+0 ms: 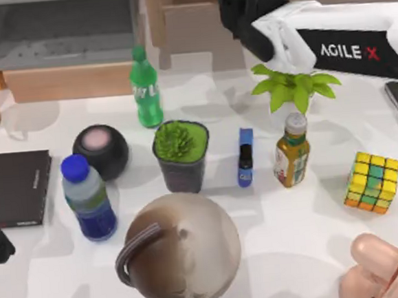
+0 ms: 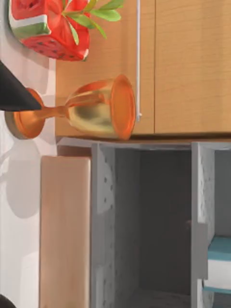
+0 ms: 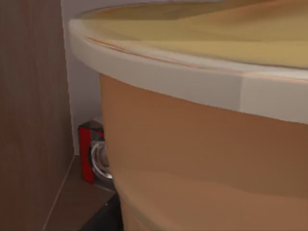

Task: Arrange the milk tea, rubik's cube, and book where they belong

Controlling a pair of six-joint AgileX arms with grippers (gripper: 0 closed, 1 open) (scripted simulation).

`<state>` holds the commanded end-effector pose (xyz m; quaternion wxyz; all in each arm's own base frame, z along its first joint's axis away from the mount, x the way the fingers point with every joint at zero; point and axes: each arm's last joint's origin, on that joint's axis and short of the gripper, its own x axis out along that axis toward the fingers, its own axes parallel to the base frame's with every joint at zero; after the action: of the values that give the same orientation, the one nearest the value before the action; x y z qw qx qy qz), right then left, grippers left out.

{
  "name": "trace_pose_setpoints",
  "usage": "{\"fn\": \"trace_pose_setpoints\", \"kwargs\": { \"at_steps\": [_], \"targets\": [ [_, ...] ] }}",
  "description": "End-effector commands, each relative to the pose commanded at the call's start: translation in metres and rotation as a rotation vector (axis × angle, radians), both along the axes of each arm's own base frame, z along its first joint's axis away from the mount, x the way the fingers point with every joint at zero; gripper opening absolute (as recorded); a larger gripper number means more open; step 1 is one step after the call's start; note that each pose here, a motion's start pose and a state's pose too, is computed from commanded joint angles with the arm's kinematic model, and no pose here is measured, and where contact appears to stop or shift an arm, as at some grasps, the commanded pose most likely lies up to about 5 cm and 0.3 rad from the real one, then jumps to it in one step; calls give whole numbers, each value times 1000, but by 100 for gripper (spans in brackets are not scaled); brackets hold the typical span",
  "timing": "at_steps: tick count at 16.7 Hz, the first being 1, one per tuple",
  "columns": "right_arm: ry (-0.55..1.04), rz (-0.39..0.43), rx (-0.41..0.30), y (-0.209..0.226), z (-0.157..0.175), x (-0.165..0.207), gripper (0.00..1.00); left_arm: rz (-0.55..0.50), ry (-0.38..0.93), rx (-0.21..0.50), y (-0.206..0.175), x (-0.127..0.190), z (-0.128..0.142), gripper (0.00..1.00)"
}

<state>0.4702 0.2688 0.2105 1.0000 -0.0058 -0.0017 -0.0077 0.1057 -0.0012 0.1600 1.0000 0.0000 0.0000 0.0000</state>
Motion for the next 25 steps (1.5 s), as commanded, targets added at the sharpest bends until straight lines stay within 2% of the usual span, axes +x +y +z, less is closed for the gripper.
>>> {"fn": "trace_pose_setpoints", "kwargs": {
  "at_steps": [3,7,9,13,20,22,25],
  "targets": [
    [25,-18,-56,1,-3,-8,0,0,0,0,0,0,0,100],
    [72,-115,-120,-10,-8,-32,0,0,0,0,0,0,0,100],
    [90,-102,-126,-8,-16,-49,0,0,0,0,0,0,0,100],
    [4,-1,-10,2,8,-77,0,0,0,0,0,0,0,100],
    [-14,3,15,-3,14,-78,0,0,0,0,0,0,0,100],
    [-38,25,39,-18,16,-77,0,0,0,0,0,0,0,100],
    [-70,59,67,-66,9,-71,0,0,0,0,0,0,0,100]
  ]
}}
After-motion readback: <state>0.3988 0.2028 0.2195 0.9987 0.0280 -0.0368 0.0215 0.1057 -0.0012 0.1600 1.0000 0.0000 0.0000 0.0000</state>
